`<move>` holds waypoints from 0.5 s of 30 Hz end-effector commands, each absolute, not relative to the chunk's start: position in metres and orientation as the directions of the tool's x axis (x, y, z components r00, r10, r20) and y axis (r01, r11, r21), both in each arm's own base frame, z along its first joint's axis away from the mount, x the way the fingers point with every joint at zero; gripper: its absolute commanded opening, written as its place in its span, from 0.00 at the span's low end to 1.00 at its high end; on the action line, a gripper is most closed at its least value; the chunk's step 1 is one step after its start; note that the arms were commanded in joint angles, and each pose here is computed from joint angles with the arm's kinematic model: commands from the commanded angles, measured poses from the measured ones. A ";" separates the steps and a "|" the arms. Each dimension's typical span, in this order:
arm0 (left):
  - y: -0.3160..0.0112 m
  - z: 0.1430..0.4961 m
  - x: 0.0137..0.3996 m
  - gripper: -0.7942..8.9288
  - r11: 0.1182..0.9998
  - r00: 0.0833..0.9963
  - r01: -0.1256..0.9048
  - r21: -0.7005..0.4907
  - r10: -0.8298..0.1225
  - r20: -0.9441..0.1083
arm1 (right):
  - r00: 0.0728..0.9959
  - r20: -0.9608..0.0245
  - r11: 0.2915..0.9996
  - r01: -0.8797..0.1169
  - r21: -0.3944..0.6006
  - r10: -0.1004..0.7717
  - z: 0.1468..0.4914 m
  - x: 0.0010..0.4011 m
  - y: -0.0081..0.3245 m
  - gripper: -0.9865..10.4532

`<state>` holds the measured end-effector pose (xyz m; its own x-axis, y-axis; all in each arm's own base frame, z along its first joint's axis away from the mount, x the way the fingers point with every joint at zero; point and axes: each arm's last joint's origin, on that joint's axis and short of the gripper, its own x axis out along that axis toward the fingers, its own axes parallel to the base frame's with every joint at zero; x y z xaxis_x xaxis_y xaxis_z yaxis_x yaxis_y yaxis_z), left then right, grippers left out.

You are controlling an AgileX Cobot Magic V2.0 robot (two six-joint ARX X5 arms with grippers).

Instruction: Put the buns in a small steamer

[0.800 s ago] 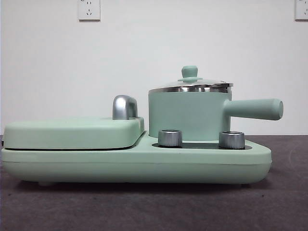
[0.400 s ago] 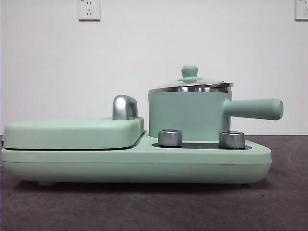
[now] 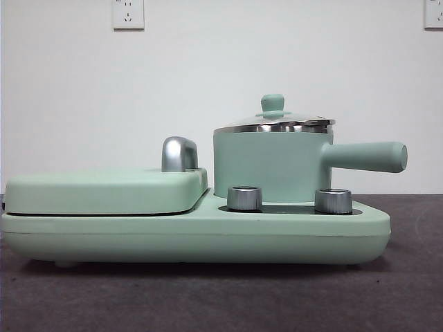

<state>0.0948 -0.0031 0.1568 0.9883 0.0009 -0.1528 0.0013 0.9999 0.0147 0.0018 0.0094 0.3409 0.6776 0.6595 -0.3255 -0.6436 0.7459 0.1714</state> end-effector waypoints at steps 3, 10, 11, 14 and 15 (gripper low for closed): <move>-0.003 0.150 0.095 0.10 1.000 0.984 0.005 0.022 -0.001 -0.176 | 0.679 -0.307 0.740 -0.652 0.167 0.667 0.344 0.001 0.009 0.11; -0.003 0.150 0.095 0.10 1.000 0.984 0.005 0.022 -0.001 -0.176 | 0.739 -0.296 0.795 -0.581 0.174 0.605 0.335 0.012 0.014 0.11; -0.003 0.150 0.095 0.10 1.000 0.984 0.005 0.022 -0.001 -0.176 | 0.777 -0.278 0.824 -0.542 0.163 0.565 0.329 0.019 0.015 0.11; -0.003 0.150 0.095 0.10 1.000 0.984 0.005 0.022 -0.001 -0.176 | 0.871 -0.217 0.897 -0.421 0.134 0.441 0.308 0.040 0.017 0.11; -0.003 0.150 0.095 0.10 1.000 0.984 0.005 0.022 -0.001 -0.176 | 0.897 -0.193 0.917 -0.378 0.126 0.397 0.299 0.048 0.016 0.11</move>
